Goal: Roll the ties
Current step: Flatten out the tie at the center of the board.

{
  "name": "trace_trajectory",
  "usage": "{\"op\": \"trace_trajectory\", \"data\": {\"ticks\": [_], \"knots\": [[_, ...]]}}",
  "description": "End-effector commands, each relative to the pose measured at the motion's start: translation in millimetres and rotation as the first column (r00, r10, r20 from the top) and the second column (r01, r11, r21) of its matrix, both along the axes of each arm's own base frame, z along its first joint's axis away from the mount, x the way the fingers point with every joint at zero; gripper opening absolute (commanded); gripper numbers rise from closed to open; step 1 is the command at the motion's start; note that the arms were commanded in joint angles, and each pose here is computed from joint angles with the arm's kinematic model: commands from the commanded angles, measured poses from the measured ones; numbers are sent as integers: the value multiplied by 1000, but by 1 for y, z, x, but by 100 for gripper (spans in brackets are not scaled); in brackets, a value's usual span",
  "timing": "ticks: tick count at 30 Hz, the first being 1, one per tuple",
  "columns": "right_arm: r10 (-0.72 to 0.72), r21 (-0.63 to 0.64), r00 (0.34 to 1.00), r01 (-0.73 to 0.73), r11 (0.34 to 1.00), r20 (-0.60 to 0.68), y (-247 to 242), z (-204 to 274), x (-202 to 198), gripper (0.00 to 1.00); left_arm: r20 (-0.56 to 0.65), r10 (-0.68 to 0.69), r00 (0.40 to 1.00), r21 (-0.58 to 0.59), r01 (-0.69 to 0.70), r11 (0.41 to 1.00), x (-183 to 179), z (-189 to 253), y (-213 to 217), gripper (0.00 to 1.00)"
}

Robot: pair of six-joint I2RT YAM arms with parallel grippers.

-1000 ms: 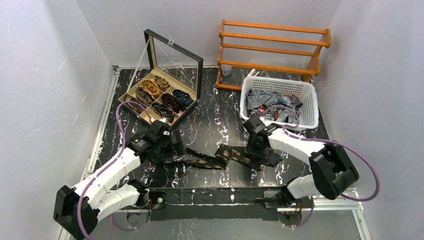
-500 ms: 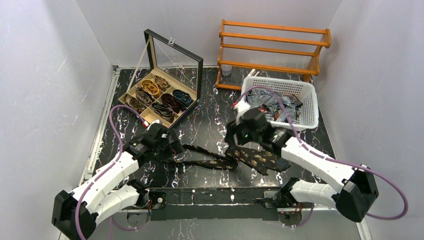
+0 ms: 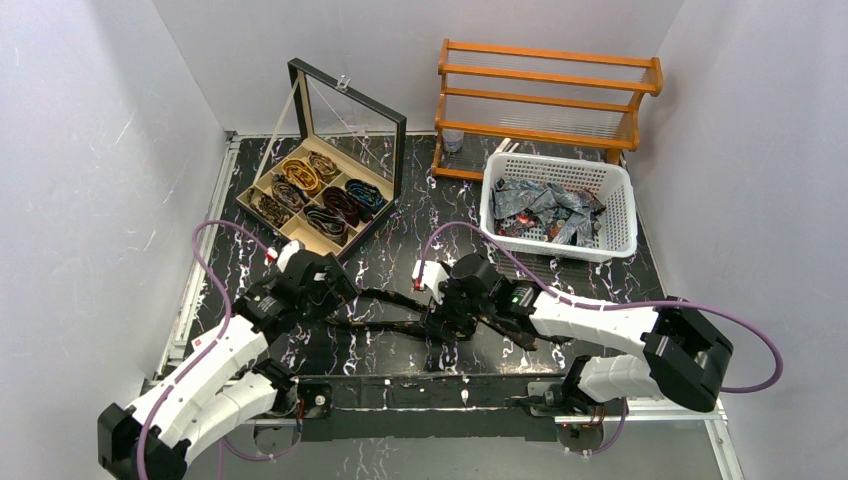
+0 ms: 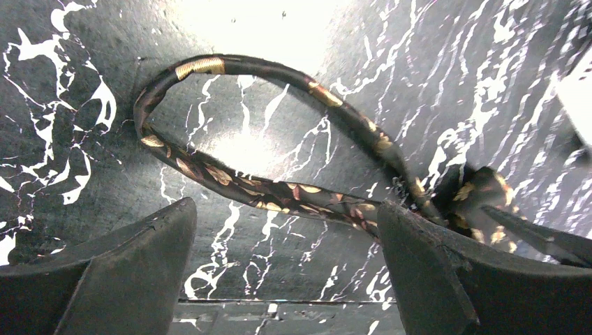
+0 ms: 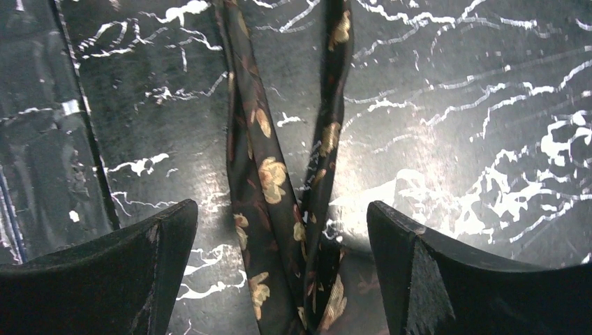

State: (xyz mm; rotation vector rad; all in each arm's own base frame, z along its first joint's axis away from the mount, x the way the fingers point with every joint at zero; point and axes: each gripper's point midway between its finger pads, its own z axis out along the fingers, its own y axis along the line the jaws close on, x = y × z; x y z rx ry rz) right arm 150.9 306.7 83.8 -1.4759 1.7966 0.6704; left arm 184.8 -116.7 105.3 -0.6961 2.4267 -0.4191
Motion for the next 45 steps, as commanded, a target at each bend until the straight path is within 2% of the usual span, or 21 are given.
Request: {"op": "trace_trajectory", "data": {"ticks": [1,7,13,17,22,23,26,28,30,31,33,34,36,38,39,43,45], "knots": [[92,57,995,-94,994,34,21,7,-1,99,-12,80,997,39,-80,996,-2,-3,14,98],[118,30,993,-118,993,1,30,-8,-1,99,-22,94,995,74,-92,993,-7,-2,23,98],[47,62,999,-47,997,-8,39,-15,10,99,-28,109,994,83,-107,991,-15,-3,30,98],[81,19,996,-81,997,-32,43,-34,8,99,-10,123,992,80,-121,989,-15,1,33,98],[47,-64,999,-47,997,-8,40,-57,17,97,-5,135,991,109,-134,985,-17,4,40,98],[40,-64,999,-40,997,1,40,-56,19,92,-4,138,990,114,-136,984,-17,5,42,98],[32,-62,1000,-31,998,2,40,-55,20,56,-1,141,990,122,-140,983,-18,4,44,98],[53,-50,998,-55,997,-24,42,-52,13,36,0,143,990,126,-142,982,-18,3,45,98],[84,-30,995,-86,996,-62,45,-46,4,11,4,143,990,125,-143,982,-16,3,44,98],[98,-25,991,-101,995,-95,46,-43,-2,4,6,140,990,126,-140,982,-16,3,44,98],[136,8,974,-137,991,-183,52,-26,-13,2,7,132,991,130,-132,983,-15,3,43,98],[143,39,955,-137,990,-258,55,-16,-18,2,6,126,992,134,-125,983,-15,5,43,98],[197,123,867,-157,980,-458,52,10,-31,1,2,122,993,146,-121,982,-15,6,44,98],[305,239,713,-195,951,-632,47,43,-45,1,6,124,992,151,-124,981,-15,10,46,98],[342,276,595,-202,940,-727,42,57,-55,1,16,125,992,149,-126,981,-14,15,46,98],[336,273,304,-230,934,-891,41,74,-72,1,74,116,990,120,-124,985,-8,35,44,98],[310,246,274,-243,938,-910,48,71,-67,1,93,87,992,103,-97,990,-6,42,39,98]]}}
